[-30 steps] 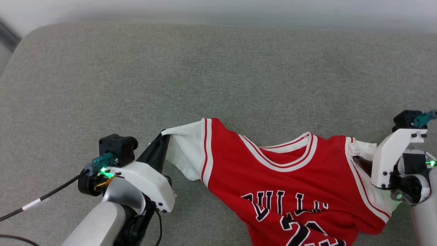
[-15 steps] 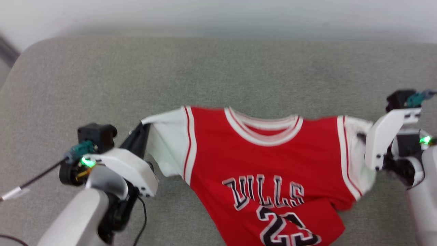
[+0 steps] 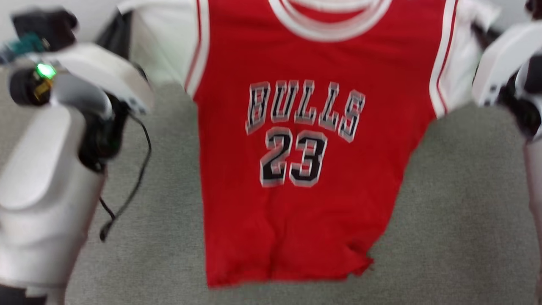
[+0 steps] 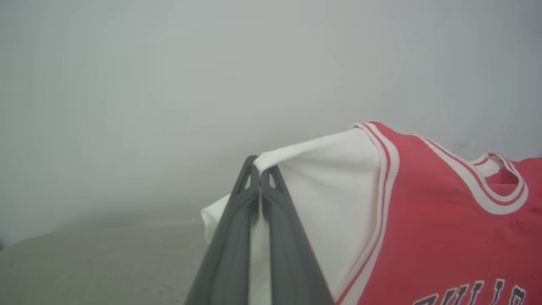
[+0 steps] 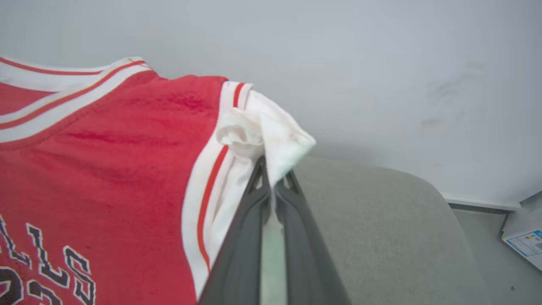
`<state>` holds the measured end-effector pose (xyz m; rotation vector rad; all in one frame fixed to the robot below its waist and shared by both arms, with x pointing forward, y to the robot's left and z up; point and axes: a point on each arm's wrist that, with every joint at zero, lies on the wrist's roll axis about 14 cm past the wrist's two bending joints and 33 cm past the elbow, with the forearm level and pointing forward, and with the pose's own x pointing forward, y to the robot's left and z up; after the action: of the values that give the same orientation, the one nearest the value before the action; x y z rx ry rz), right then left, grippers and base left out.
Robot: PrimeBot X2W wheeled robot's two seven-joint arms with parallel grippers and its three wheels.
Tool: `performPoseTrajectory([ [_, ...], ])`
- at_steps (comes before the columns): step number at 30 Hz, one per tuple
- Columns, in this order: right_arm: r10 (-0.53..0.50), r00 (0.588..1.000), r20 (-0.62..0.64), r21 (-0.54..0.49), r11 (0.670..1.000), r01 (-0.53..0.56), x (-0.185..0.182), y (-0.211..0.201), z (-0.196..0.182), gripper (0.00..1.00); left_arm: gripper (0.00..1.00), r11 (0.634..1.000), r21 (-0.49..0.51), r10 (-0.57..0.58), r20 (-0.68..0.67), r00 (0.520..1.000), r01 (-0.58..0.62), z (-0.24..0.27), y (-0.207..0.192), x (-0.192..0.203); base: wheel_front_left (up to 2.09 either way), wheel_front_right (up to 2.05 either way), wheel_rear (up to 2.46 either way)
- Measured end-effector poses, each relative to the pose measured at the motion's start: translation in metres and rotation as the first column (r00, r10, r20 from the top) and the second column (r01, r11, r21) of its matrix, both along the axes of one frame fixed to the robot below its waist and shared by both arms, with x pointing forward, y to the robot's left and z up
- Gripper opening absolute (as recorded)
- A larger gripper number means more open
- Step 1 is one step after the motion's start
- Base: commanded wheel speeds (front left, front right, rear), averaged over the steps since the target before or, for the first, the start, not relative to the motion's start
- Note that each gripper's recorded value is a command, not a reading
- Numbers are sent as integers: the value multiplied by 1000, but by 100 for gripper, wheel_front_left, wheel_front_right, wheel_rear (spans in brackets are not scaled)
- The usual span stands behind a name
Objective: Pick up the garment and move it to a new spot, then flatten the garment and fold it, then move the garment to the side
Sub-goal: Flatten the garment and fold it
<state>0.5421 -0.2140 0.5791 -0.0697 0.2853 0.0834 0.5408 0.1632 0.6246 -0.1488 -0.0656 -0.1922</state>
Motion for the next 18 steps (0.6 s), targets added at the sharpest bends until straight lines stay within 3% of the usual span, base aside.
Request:
performPoseTrajectory([
  [4,17,987,159,-30,999,-13,32,4,45,0,0,1000,0,26,66,997,-26,25,5,36,0,0,0],
  [9,34,922,385,-68,998,-8,70,6,112,0,0,998,-3,66,219,973,-67,77,13,80,0,0,0],
  [18,89,812,577,-129,992,-17,116,19,163,0,0,995,16,84,366,927,-97,117,22,126,0,0,0],
])
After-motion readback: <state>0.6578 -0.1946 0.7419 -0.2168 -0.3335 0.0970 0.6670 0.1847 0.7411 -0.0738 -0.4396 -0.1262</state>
